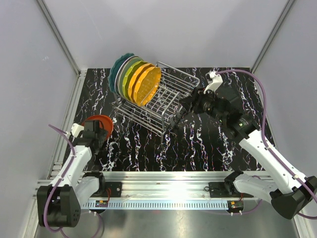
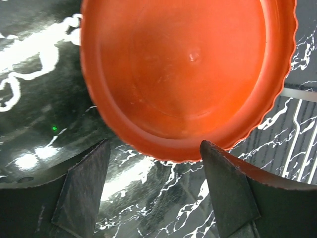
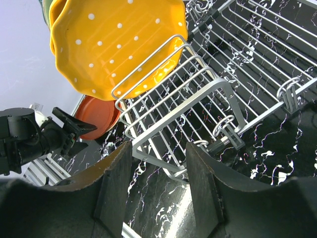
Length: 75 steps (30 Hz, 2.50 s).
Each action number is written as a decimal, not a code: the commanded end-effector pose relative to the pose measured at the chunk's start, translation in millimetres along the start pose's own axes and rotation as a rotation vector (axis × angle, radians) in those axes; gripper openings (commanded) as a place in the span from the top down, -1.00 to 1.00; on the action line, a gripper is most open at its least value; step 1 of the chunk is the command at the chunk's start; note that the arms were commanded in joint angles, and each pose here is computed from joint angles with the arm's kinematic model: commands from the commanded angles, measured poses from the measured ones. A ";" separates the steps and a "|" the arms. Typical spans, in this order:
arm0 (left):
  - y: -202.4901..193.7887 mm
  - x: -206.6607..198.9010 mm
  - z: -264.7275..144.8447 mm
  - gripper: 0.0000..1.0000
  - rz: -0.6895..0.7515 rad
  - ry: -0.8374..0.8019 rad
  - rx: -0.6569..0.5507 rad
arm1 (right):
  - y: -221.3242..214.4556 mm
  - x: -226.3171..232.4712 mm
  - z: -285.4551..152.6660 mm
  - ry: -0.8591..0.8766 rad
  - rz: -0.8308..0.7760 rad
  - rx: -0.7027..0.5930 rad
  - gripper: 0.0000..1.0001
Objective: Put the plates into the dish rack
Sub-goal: Grab a plate with the left arm
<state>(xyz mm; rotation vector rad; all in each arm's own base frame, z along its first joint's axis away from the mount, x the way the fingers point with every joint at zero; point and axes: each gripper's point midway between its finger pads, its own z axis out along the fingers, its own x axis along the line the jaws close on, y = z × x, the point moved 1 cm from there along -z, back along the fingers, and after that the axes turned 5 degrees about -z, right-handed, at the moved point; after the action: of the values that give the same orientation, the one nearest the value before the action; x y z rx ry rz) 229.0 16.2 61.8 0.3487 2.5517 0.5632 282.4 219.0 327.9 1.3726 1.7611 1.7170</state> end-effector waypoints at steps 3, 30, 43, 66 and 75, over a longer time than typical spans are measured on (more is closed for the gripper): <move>1.0 -21.6 3.3 -0.48 -0.067 -0.078 0.008 | 11.1 0.7 1.0 0.007 -0.017 -0.046 -0.10; -5.6 -10.3 4.4 0.52 -0.104 -0.067 0.020 | 12.3 -0.1 -0.7 0.000 -0.020 -0.049 -0.09; 13.8 -14.9 -16.7 0.88 -0.111 -0.095 -0.043 | 16.3 -1.0 -3.5 -0.013 -0.026 -0.054 -0.09; 57.7 -35.5 -115.1 1.00 0.247 -0.251 -0.097 | 32.6 8.3 -10.3 0.002 0.000 -0.073 -0.08; 73.5 -34.3 -153.4 1.00 0.427 -0.279 -0.120 | 37.1 12.6 -11.6 0.010 0.027 -0.068 -0.06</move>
<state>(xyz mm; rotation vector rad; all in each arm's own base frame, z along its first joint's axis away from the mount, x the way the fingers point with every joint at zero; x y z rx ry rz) 195.3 18.9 207.1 0.7757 2.2458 0.7151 280.1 216.7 342.6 1.3849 1.7453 1.7246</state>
